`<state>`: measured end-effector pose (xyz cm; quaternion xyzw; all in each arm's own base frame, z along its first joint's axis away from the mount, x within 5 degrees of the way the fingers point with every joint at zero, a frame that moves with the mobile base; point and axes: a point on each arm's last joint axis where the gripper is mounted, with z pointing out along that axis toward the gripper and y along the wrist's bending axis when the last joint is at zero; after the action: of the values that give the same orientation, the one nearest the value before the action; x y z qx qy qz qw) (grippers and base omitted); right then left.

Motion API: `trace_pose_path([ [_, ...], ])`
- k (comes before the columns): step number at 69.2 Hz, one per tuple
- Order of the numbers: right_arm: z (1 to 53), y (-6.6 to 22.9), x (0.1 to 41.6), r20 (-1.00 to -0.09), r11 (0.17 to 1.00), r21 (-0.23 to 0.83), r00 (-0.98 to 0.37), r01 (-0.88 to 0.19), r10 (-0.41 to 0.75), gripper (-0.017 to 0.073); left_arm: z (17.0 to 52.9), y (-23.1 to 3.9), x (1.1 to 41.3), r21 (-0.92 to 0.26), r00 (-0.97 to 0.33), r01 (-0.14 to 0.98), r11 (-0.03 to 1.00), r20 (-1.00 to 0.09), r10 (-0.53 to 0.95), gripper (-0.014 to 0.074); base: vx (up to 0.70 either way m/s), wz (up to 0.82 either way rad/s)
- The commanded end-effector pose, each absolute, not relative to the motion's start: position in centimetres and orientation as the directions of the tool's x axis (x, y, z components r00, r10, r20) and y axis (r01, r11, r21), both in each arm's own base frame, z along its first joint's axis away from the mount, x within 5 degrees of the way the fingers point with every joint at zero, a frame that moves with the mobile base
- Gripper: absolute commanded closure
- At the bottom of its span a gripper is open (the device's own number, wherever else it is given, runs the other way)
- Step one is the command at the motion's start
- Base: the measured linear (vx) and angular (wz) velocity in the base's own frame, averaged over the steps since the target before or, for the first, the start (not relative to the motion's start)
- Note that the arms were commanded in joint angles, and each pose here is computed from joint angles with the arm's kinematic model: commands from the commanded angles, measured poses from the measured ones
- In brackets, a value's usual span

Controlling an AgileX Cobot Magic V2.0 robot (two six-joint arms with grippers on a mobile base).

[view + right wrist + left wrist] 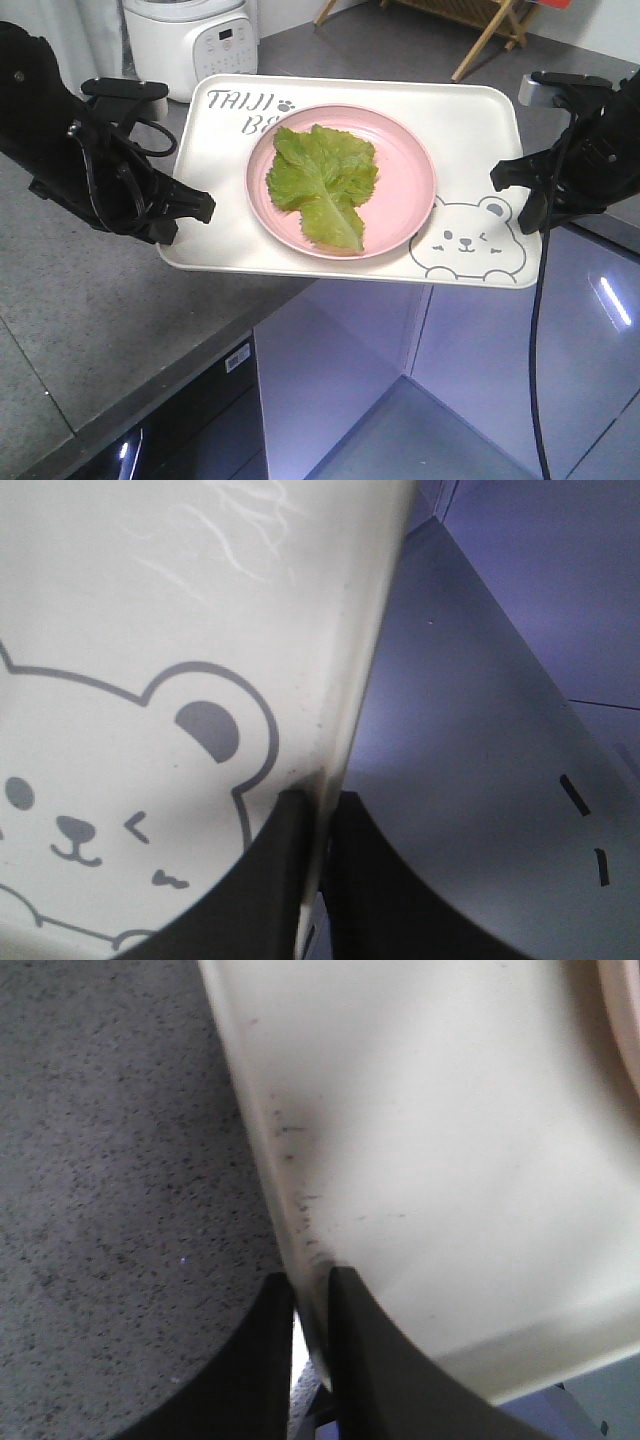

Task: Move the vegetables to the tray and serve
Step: 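Turn the base away from the counter while holding the tray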

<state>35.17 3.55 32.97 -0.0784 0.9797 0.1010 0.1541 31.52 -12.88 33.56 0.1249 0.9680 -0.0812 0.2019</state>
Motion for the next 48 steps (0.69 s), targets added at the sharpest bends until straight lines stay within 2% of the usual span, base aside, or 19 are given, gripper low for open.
trace_pose_path([
  [1, 35.76, 4.59, 34.23, -0.417, 0.943, 0.232, -0.901, -0.238, -0.124, 0.0565, 36.69, -13.86, 30.88, -0.195, -0.817, 0.322, 0.927, -0.552, 0.168, 0.0601, -0.03, -0.28],
  [48, 35.76, 4.59, 34.23, -0.417, 0.943, 0.232, -0.901, -0.238, -0.124, 0.0565, 36.69, -13.86, 30.88, -0.195, -0.817, 0.322, 0.927, -0.552, 0.168, 0.0601, -0.04, -0.3],
])
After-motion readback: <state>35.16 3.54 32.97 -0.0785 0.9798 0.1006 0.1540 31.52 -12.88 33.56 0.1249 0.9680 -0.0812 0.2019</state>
